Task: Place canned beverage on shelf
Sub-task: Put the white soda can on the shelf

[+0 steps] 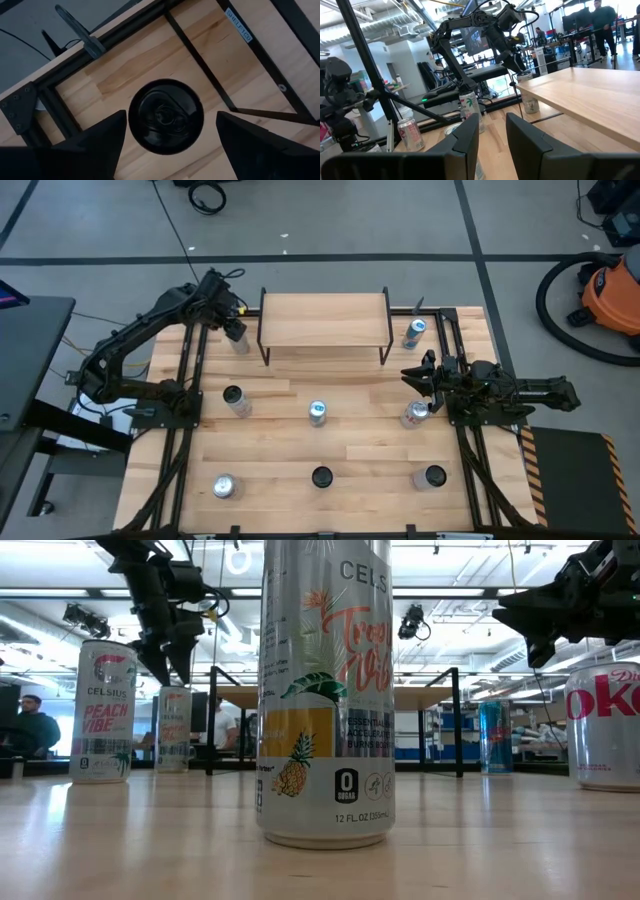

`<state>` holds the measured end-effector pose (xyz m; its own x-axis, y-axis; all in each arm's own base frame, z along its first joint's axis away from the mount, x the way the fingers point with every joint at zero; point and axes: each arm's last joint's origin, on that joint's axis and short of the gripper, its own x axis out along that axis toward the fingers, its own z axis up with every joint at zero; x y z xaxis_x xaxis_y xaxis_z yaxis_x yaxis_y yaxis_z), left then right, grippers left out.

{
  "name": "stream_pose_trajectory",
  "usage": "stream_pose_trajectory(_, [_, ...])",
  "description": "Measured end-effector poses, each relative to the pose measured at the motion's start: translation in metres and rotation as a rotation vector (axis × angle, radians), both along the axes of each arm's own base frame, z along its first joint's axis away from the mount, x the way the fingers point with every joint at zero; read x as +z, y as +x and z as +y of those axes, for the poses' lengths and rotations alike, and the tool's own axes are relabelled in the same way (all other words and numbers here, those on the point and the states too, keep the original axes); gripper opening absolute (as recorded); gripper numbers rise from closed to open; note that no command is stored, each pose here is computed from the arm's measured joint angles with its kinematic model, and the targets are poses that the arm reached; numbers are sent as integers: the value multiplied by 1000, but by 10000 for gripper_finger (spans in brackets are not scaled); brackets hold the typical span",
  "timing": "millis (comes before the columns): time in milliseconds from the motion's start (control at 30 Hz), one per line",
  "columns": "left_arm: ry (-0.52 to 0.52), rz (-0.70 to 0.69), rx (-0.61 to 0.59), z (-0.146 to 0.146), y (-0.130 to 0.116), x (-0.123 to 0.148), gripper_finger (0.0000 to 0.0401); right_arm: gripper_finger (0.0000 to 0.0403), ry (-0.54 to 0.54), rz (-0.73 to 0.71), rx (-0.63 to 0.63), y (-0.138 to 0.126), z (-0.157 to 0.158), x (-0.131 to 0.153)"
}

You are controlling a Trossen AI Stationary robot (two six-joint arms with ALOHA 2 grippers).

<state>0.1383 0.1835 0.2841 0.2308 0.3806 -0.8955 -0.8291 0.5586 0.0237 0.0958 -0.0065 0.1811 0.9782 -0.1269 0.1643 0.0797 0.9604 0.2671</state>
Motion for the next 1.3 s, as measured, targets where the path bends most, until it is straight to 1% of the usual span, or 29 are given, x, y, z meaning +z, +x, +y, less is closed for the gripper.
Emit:
stream_pose_trajectory(100, [-15,-1,22,3,3,-3,312,107,0,0,0,0,0,0])
stream_pose_trajectory(300, [-50,22,25,8,7,-12,312,107,0,0,0,0,0,0])
stream_pose_trajectory(533, [-63,45,-11,8,12,-17,312,107,0,0,0,0,0,0])
stream_pose_trajectory(833, [-78,58,-13,7,11,-17,311,107,0,1,0,0,0,0])
stream_pose_trajectory(933, [-80,60,-13,6,11,-18,303,107,0,3,0,0,0,0])
stream_pose_trajectory(1200, [-80,59,-13,6,11,-17,264,107,0,3,0,0,0,0])
stream_pose_trajectory(1300, [-78,60,-18,6,11,-17,258,107,0,3,0,0,0,0])
